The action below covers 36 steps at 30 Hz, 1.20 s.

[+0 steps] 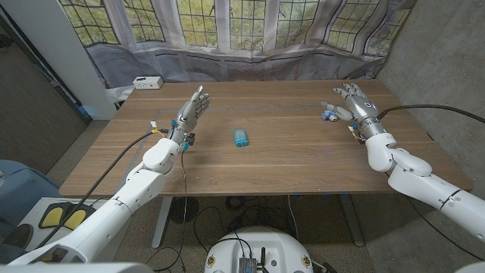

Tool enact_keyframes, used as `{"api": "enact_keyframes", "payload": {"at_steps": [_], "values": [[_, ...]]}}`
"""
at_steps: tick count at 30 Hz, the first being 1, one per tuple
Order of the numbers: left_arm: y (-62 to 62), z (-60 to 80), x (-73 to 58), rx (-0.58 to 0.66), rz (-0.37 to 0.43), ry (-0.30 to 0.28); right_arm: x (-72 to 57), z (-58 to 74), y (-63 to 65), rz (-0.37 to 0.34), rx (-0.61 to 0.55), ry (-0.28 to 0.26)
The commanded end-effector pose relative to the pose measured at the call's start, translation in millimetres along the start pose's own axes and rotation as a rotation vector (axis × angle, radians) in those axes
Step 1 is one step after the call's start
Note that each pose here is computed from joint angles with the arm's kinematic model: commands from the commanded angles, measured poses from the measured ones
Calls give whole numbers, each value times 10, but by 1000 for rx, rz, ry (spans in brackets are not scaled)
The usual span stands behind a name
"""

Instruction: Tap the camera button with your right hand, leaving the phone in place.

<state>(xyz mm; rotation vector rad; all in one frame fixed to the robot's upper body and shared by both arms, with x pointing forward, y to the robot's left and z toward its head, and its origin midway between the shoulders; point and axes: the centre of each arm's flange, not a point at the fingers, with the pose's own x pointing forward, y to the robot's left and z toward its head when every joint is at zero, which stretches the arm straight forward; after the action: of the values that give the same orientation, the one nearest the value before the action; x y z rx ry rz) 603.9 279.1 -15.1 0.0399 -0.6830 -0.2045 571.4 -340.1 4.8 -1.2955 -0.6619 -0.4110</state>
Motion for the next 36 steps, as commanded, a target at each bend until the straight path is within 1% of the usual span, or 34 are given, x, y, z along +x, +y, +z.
{"api": "enact_keyframes", "payload": {"at_steps": [1, 4, 9, 19, 36], "values": [[14, -9, -11, -1, 4, 5, 66, 11, -4, 57, -22, 19], [12, -9, -11, 1, 4, 5, 86, 7, -4, 77, -29, 26], [11, -1, -12, 2, 4, 3, 132, 7, 1, 131, -50, 46], [20, 19, -11, 3, 11, -1, 178, 0, 36, 166, -76, 57], [10, 23, -1, 4, 11, -1, 218, -6, 81, 203, -104, 72]]}}
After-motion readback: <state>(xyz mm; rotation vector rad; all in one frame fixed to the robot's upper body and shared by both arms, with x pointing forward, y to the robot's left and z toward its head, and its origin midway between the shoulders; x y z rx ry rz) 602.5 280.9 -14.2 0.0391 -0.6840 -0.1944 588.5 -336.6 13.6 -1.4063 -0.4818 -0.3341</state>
